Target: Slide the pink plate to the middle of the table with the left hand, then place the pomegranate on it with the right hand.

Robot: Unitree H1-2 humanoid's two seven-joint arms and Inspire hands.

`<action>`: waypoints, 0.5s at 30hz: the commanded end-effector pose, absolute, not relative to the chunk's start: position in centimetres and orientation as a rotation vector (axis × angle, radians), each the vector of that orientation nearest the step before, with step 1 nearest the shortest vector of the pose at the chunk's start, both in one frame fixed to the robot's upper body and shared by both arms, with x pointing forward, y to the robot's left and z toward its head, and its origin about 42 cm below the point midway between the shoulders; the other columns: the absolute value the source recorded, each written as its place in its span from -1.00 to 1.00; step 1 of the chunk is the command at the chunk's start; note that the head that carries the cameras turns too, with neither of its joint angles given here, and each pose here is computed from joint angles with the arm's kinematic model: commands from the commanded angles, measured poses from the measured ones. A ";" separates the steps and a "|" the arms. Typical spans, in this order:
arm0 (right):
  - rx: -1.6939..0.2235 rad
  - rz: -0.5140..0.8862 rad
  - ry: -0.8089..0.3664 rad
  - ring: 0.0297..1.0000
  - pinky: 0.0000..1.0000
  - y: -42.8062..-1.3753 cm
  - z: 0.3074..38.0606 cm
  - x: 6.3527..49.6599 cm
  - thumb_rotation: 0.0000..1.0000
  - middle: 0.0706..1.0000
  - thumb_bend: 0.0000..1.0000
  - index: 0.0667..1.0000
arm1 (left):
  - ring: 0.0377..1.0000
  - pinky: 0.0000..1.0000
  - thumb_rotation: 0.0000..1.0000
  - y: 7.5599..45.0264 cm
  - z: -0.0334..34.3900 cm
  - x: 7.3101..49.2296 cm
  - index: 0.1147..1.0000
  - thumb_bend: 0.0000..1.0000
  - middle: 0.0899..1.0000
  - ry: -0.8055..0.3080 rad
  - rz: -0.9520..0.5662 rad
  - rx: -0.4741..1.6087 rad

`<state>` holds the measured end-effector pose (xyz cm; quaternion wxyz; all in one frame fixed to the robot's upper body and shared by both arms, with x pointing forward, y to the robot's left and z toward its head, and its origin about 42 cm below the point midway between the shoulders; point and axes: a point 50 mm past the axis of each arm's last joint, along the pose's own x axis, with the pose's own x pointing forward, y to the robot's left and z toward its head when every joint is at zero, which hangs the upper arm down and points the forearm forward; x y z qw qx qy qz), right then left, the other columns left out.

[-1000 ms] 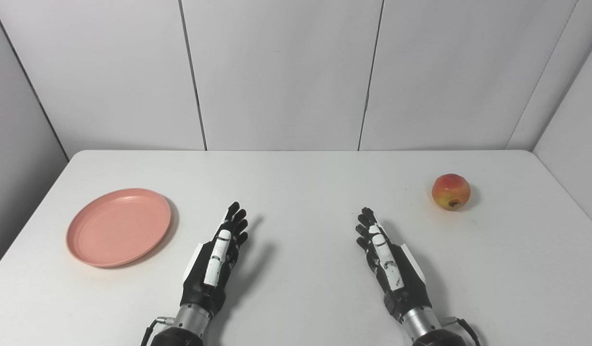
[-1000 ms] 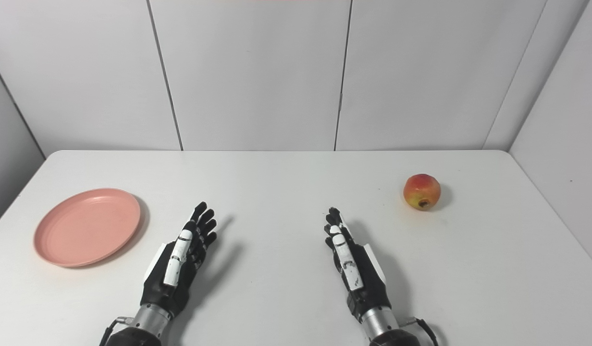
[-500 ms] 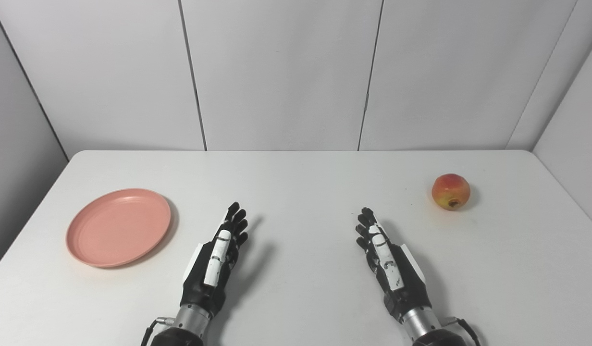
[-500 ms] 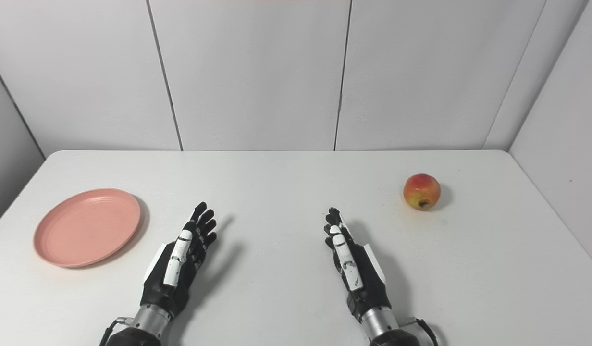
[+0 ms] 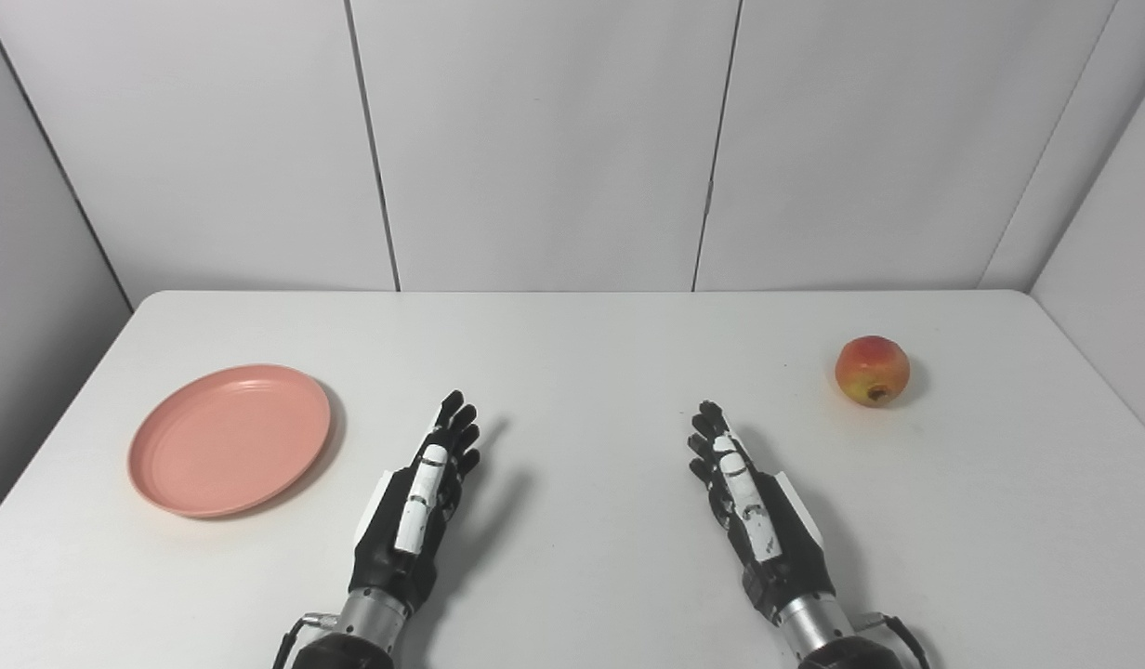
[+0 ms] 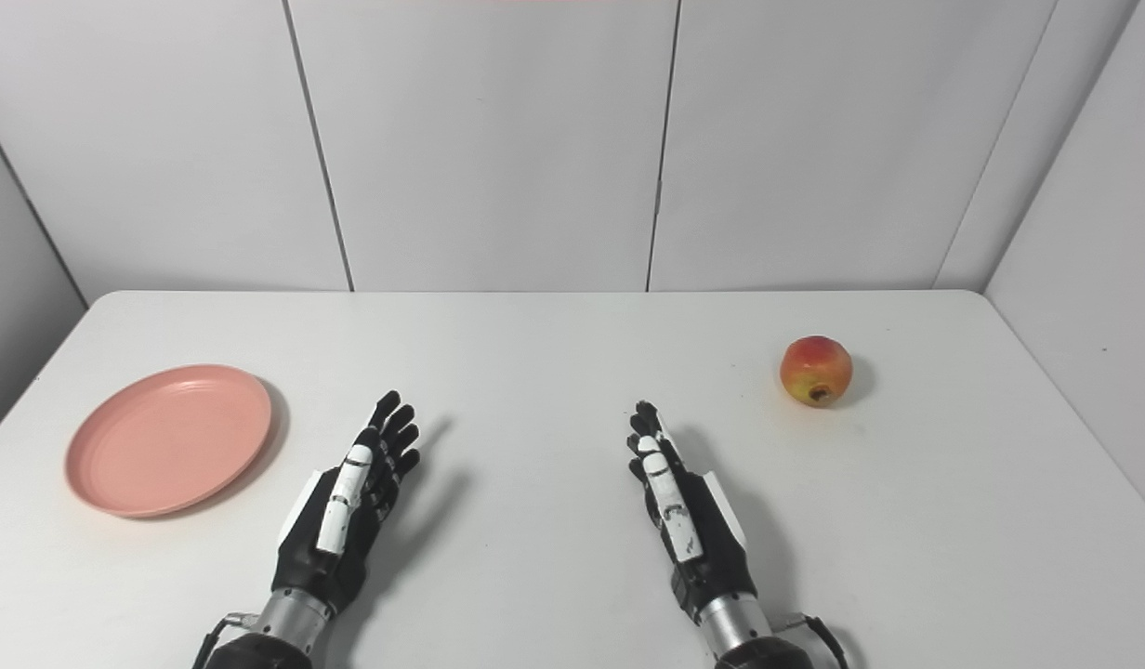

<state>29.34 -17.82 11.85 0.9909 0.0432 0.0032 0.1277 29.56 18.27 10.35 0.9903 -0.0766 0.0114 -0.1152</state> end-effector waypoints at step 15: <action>0.085 0.278 -0.041 1.00 1.00 -20.2 12.6 29.1 1.00 1.00 -0.63 1.00 | 1.00 1.00 1.00 15.0 8.5 29.1 1.00 -0.25 1.00 0.096 -0.209 -0.149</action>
